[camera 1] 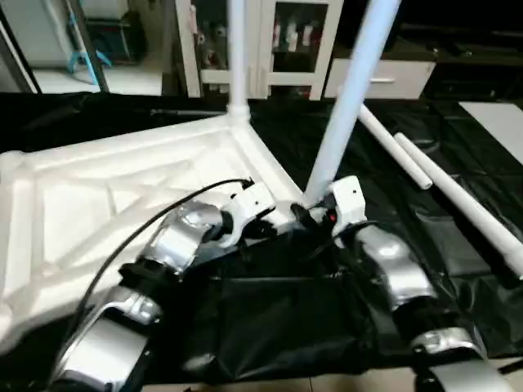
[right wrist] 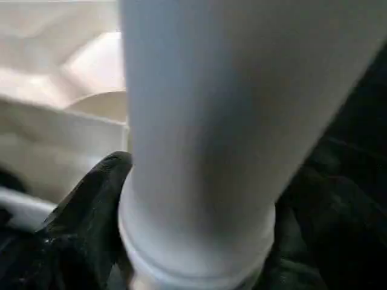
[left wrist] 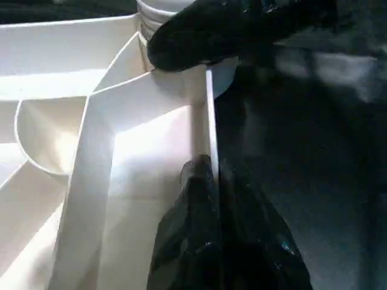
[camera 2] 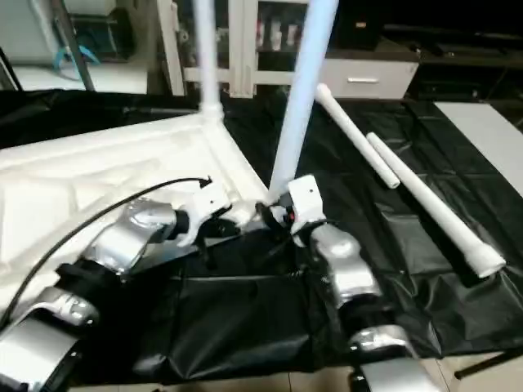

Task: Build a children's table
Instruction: Rotate leg to tighten

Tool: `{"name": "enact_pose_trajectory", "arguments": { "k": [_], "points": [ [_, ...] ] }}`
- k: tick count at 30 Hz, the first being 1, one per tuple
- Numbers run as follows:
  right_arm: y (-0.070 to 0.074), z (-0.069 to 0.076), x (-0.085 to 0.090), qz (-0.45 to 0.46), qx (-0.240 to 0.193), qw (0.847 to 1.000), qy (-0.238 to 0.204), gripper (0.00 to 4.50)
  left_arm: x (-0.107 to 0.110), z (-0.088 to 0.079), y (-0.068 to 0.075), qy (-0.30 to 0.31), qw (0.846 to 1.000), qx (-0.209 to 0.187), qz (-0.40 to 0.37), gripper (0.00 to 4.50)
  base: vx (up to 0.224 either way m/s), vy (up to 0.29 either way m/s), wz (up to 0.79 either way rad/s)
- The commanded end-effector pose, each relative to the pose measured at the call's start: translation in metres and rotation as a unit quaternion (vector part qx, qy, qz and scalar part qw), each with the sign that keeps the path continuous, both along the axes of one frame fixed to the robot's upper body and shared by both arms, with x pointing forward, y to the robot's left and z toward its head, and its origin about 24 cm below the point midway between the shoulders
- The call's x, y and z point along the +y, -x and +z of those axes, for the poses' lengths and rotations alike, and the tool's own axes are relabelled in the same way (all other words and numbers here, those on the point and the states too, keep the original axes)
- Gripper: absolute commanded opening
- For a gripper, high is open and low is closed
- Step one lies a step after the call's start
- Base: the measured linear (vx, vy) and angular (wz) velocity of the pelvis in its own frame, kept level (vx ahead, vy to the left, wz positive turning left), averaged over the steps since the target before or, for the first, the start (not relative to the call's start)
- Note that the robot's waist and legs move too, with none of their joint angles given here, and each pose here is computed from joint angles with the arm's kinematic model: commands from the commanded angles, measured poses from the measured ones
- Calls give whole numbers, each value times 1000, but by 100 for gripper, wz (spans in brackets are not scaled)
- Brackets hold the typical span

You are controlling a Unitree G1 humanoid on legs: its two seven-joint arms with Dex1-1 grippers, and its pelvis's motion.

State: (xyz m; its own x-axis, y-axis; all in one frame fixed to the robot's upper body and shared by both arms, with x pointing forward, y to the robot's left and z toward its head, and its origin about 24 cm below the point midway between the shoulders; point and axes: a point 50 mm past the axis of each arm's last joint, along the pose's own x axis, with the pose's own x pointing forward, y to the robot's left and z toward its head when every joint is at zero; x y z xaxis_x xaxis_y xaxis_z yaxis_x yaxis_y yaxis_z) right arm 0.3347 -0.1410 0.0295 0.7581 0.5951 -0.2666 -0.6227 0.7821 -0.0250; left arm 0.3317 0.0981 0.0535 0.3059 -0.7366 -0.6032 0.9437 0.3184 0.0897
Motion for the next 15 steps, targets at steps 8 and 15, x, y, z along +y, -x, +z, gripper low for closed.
{"name": "enact_pose_trajectory", "arguments": {
  "k": [8,15],
  "points": [
    [6,-10,-32,76,61,995,-21,406,3,-31,28,-38,993,96,-53,0,0,0,0],
    [3,-2,-37,99,42,994,-36,362,3,-31,30,-42,993,97,-51,0,0,0,0]
  ]
}}
